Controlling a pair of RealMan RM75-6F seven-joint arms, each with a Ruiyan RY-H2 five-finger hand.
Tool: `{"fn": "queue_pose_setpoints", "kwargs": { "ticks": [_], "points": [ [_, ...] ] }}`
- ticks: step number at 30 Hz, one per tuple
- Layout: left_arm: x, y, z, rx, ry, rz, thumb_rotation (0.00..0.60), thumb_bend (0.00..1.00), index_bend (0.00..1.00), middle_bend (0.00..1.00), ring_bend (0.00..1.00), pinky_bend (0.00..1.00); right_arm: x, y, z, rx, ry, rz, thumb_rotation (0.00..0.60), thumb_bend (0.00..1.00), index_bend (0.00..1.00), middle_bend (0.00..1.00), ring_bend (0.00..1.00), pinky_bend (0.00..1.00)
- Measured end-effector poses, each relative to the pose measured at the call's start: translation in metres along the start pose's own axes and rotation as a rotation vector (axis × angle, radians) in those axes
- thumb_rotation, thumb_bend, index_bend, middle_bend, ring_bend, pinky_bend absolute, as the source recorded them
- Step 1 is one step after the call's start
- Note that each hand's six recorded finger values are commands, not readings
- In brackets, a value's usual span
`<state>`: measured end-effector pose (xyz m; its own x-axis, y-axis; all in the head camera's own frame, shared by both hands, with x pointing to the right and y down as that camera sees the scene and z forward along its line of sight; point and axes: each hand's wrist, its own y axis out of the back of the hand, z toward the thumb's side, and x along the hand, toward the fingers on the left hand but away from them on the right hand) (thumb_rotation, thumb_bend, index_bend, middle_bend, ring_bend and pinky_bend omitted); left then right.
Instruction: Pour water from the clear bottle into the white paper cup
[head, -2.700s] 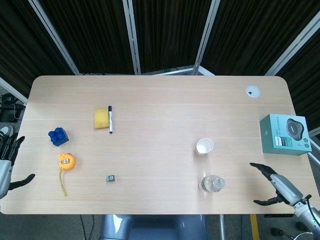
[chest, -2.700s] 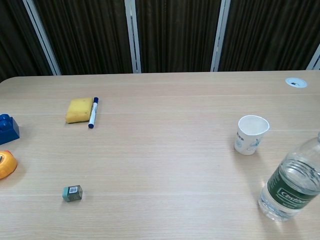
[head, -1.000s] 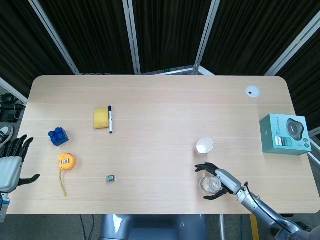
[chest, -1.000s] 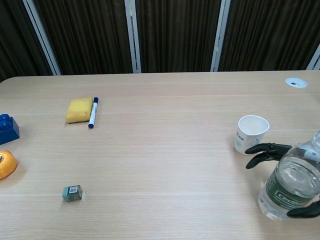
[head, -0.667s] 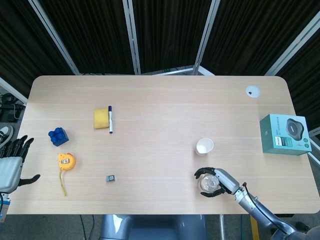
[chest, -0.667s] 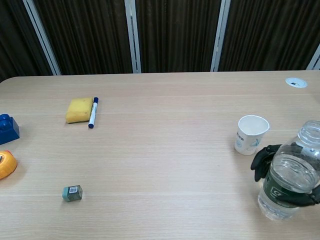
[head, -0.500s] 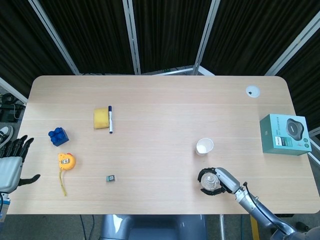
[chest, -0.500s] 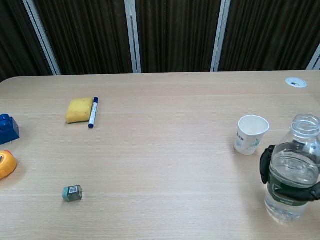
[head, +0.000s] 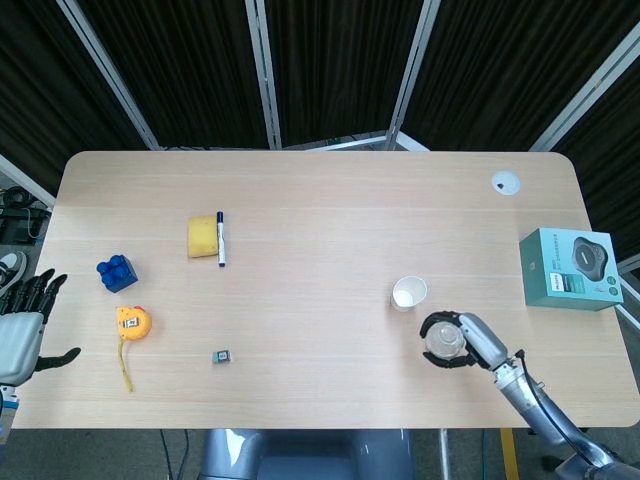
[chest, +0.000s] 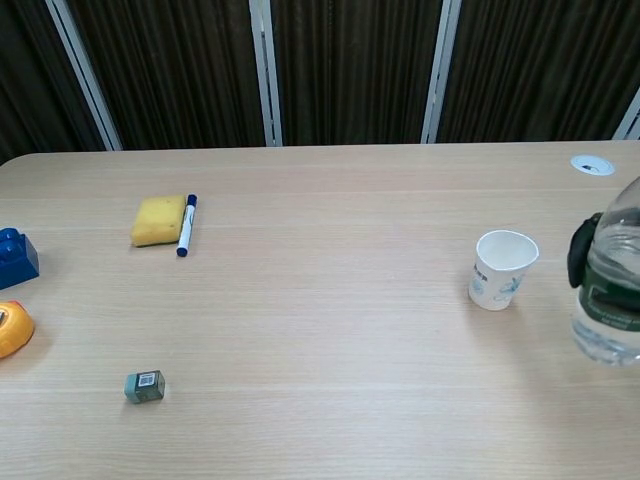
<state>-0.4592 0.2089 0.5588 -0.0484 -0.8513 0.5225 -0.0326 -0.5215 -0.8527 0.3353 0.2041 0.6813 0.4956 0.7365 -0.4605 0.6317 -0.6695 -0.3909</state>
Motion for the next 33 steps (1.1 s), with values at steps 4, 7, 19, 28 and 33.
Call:
{"fn": "queue_pose_setpoints", "kwargs": {
  "ticks": [4, 7, 19, 28, 33],
  "points": [
    [-0.001, 0.002, 0.001, -0.008, -0.011, 0.002, 0.600, 0.00, 0.00, 0.00, 0.00, 0.00, -0.001, 0.032, -0.007, 0.107, -0.069, -0.084, 0.600, 0.53, 0.50, 0.54, 0.46, 0.43],
    [-0.003, 0.005, 0.003, -0.016, -0.021, 0.008, 0.600, 0.00, 0.00, 0.00, 0.00, 0.00, 0.000, 0.054, -0.015, 0.201, -0.137, -0.134, 0.600, 0.53, 0.50, 0.55, 0.47, 0.44],
    [-0.012, 0.020, 0.015, -0.036, -0.060, 0.033, 0.600, 0.00, 0.00, 0.00, 0.00, 0.00, 0.012, 0.087, -0.040, 0.541, -0.417, -0.132, 0.600, 0.59, 0.50, 0.56, 0.49, 0.46],
    [-0.014, 0.024, 0.012, -0.042, -0.047, 0.041, 0.600, 0.00, 0.00, 0.00, 0.00, 0.00, 0.014, 0.085, -0.043, 0.701, -0.545, -0.103, 0.600, 0.62, 0.50, 0.57, 0.50, 0.47],
    [-0.014, 0.024, 0.010, -0.045, -0.042, 0.039, 0.600, 0.00, 0.00, 0.00, 0.00, 0.00, 0.010, 0.081, -0.042, 0.747, -0.589, -0.093, 0.600, 0.63, 0.51, 0.57, 0.50, 0.47]
  ]
}}
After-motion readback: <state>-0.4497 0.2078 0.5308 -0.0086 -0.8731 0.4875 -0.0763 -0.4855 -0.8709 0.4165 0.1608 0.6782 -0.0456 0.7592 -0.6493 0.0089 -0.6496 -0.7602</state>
